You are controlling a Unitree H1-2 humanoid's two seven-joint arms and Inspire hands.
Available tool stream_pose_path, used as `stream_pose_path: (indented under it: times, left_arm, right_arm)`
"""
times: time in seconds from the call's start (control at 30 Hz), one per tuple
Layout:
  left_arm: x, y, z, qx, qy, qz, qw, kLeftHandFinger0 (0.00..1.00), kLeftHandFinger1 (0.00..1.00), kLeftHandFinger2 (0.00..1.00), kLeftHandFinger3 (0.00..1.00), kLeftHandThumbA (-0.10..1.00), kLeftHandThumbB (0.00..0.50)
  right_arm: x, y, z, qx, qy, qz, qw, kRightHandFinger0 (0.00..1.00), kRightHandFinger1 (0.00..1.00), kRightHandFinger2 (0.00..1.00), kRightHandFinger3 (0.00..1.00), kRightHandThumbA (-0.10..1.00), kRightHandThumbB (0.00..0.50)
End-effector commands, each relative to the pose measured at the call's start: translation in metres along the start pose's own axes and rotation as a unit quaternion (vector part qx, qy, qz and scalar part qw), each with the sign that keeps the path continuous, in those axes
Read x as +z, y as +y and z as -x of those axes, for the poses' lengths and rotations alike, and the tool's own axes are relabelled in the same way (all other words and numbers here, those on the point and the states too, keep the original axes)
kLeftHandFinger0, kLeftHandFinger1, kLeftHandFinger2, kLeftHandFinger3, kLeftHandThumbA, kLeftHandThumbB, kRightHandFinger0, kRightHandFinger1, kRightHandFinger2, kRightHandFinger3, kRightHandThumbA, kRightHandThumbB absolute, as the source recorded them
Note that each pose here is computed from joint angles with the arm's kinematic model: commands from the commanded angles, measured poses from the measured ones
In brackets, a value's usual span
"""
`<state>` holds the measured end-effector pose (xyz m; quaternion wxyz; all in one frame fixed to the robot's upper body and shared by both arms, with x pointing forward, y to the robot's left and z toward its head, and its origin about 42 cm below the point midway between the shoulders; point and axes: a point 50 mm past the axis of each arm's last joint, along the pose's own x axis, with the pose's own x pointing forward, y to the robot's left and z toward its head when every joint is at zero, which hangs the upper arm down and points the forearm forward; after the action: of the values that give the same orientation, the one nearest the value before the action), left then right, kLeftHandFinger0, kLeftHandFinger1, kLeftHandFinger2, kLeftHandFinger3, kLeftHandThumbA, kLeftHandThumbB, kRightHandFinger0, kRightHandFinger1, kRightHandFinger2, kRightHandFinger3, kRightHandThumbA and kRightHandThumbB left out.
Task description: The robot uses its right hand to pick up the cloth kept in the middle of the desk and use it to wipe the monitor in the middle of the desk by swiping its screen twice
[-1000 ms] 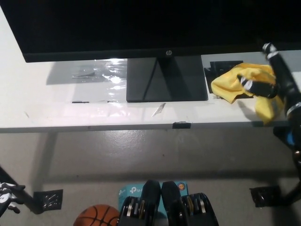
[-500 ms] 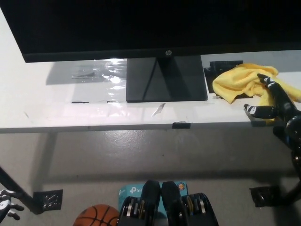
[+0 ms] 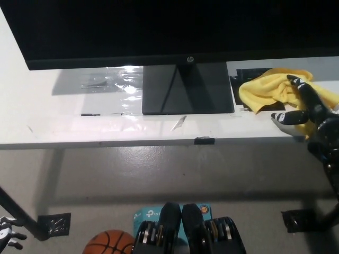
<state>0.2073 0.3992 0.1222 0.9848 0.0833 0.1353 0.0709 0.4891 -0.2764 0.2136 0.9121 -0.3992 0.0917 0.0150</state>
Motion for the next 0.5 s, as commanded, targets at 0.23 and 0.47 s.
stream_pose_path:
  times: [0.23, 0.47]
  left_arm:
    - [0.004, 0.006, 0.006, -0.004, -0.014, -0.005, 1.000, 0.41, 0.45, 0.59, 0.78, 0.34, 0.175]
    - [0.003, 0.005, 0.008, -0.004, -0.009, -0.001, 1.000, 0.42, 0.45, 0.59, 0.77, 0.32, 0.148]
  right_arm:
    - [0.057, -0.020, -0.014, -0.026, -0.065, 0.023, 0.997, 1.00, 1.00, 1.00, 1.00, 0.86, 0.320]
    - [0.052, -0.010, -0.021, 0.010, -0.071, 0.079, 0.994, 0.30, 0.42, 0.63, 1.00, 0.74, 0.062]
